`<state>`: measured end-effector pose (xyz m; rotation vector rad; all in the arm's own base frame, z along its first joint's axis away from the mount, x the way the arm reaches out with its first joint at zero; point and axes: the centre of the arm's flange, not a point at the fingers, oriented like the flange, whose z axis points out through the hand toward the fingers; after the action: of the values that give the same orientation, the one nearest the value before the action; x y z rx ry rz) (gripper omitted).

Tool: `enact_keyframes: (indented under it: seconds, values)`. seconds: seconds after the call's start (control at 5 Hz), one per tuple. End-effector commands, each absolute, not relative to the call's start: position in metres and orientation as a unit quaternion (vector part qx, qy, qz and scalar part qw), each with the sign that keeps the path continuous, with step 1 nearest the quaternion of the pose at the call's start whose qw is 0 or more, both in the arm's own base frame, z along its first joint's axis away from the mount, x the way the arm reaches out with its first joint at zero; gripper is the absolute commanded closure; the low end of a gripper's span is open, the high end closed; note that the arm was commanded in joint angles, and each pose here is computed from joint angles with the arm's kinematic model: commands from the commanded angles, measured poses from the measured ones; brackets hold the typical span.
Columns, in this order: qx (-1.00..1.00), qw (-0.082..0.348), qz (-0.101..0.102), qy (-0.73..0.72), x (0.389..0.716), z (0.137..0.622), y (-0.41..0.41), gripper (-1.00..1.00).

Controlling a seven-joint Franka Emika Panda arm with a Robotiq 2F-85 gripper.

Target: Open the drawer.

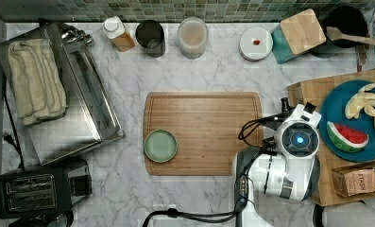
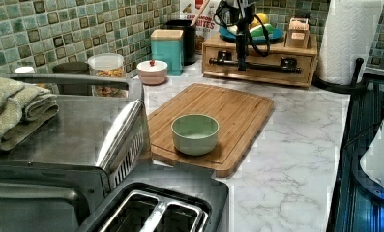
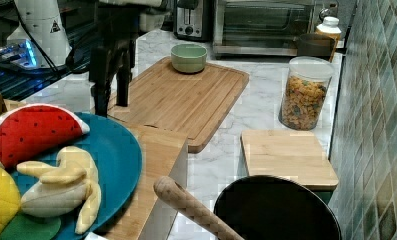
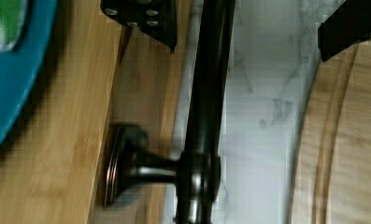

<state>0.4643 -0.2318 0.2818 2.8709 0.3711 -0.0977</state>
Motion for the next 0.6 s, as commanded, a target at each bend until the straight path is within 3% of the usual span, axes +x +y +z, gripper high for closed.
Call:
enact_keyframes:
  seconds: [0.2, 0.6]
  values:
    - [0.995, 0.084, -0.054, 0.015, 0.449, 0.257, -0.257, -1.0]
    - [0.995, 0.088, -0.036, 0.026, 0.441, 0.24, -0.255, -1.0]
